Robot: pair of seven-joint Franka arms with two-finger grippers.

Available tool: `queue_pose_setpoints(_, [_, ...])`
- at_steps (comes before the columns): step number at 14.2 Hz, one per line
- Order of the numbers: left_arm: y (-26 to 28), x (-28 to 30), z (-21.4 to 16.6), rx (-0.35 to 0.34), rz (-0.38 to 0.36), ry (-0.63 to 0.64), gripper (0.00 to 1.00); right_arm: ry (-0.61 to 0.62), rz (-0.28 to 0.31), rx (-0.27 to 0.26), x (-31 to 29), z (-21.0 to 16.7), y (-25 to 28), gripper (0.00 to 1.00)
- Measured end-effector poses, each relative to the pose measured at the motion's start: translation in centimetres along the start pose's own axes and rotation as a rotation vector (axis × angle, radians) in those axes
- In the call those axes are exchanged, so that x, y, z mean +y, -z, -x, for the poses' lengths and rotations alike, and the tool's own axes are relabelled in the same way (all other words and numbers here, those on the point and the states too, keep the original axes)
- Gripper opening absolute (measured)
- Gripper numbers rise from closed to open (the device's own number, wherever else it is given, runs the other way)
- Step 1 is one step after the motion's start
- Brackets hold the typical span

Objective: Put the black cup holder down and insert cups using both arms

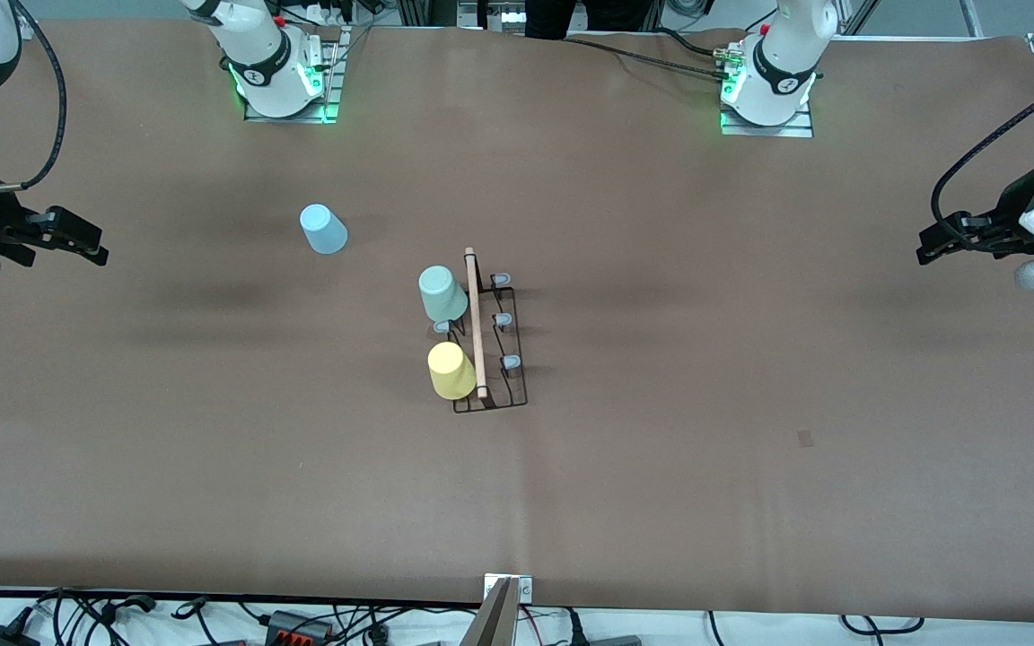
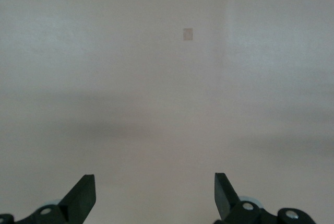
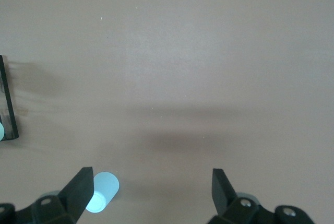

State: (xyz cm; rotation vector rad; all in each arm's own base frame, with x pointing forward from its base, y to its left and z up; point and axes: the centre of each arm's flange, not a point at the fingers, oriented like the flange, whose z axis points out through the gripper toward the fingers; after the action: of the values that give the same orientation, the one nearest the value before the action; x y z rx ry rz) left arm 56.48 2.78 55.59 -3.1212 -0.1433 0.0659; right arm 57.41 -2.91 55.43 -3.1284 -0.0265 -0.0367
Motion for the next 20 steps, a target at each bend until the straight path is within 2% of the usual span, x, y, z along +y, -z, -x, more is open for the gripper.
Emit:
queue_pose_setpoints(9, [0.0, 0.0, 0.0, 0.000, 0.000, 0.000, 1.00, 0.006, 0.003, -0.036, -0.4, 1.2, 1.0, 1.00])
queue_pose_setpoints(15, [-0.1, 0.0, 0.0, -0.001, 0.000, 0.000, 1.00, 0.009, 0.005, -0.022, -0.6, 1.4, 1.3, 1.00])
queue_pose_setpoints(18, [-0.2, 0.0, -0.1, -0.003, 0.000, 0.000, 1.00, 0.012, 0.019, 0.002, -0.6, 2.3, 1.3, 1.00])
queue_pose_setpoints(20, [-0.2, 0.0, -0.1, -0.004, 0.000, 0.000, 1.00, 0.013, 0.021, -0.002, -0.6, 3.0, 1.3, 1.00])
